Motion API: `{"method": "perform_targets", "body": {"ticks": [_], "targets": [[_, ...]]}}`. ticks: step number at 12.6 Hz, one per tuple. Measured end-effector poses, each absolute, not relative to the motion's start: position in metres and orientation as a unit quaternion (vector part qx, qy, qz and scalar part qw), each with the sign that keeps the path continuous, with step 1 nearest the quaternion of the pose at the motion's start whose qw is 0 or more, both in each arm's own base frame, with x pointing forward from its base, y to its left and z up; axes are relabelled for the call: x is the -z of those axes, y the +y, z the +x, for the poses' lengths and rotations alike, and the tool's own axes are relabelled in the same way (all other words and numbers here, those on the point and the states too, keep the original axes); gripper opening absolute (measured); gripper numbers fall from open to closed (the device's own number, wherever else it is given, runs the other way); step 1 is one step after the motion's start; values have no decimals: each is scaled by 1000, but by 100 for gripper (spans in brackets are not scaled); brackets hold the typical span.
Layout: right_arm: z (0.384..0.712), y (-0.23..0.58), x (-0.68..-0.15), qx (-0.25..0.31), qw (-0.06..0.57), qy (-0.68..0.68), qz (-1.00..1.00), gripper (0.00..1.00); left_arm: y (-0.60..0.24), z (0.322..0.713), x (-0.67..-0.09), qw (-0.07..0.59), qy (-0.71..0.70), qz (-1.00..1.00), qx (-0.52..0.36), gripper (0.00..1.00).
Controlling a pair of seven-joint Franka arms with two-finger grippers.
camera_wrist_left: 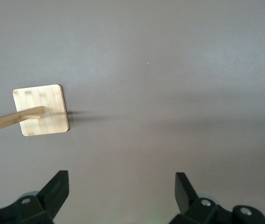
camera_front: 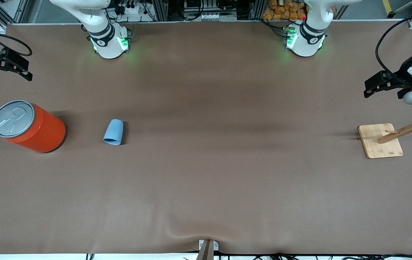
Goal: Flip cup
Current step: 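Move the right gripper from rest toward the blue cup, then lower the right gripper over the lying blue cup and grasp it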
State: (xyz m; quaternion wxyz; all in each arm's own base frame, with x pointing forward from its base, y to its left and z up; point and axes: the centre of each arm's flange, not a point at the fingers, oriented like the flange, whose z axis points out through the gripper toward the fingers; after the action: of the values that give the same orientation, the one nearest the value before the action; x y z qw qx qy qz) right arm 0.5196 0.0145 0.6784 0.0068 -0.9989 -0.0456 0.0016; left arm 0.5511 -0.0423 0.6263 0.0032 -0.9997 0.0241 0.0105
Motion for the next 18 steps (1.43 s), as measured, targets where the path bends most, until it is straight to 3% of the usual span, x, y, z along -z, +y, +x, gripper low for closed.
{"method": "perform_targets", "body": {"ticks": [9, 15, 18], "targets": [[531, 19, -652, -27, 19, -50, -998, 100, -43, 551, -626, 3, 26, -1000, -11, 100], [588, 9, -511, -155, 34, -42, -986, 100, -41, 551, -625, 3, 25, -1000, -12, 100], [590, 21, -476, -154, 36, -32, -987, 100, -41, 551, -625, 3, 25, -1000, -12, 100]]}}
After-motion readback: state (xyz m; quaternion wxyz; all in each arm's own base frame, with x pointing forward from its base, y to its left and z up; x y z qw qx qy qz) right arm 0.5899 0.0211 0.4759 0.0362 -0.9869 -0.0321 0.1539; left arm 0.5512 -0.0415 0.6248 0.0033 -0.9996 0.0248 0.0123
